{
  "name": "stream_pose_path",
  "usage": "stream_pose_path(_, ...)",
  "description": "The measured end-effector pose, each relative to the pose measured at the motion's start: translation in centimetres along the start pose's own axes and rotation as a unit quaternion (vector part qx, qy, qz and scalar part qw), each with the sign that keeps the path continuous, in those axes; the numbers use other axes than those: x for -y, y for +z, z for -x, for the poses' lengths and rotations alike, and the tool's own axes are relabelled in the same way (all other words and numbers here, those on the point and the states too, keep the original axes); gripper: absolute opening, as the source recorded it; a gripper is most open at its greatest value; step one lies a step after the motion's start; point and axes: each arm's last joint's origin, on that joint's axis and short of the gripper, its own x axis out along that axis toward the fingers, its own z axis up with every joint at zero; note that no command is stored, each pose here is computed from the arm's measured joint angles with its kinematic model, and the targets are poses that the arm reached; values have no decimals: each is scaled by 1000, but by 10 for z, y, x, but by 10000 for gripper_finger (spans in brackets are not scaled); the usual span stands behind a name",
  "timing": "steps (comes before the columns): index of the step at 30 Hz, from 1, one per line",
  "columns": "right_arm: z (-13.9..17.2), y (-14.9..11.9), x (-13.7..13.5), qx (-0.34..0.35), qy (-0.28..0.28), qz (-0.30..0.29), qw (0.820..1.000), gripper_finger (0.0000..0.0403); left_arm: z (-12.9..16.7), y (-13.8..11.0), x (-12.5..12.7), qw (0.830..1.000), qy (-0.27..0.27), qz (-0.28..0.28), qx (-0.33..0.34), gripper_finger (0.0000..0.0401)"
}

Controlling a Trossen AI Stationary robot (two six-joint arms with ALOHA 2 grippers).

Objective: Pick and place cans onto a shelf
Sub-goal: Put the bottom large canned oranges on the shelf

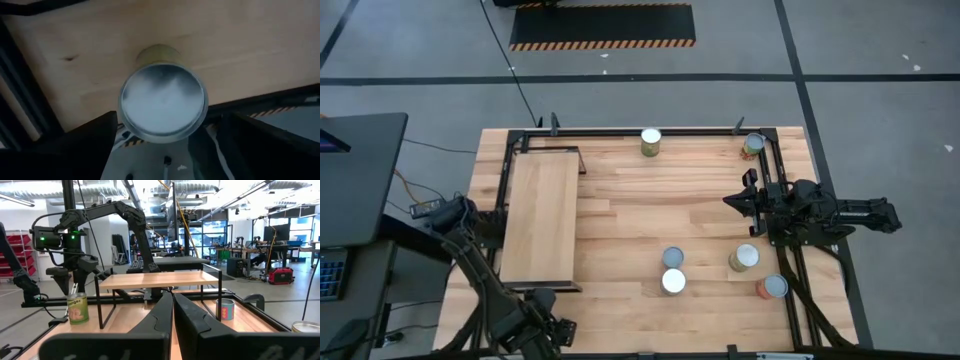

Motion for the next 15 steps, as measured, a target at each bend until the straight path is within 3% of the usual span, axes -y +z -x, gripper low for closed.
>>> stream_pose_path(6, 0, 0, 0, 0, 0, 0, 1000, 23, 1, 6, -7, 998, 42, -34, 26, 387)
stream_pose_path(12, 0, 0, 0, 0, 0, 0, 1000, 23, 3, -1, -1, 1000, -21, -14, 11, 387)
stream_pose_path(15, 0, 0, 0, 0, 0, 0, 1000, 23, 3, 2, -12, 999, 19, -10, 42, 387)
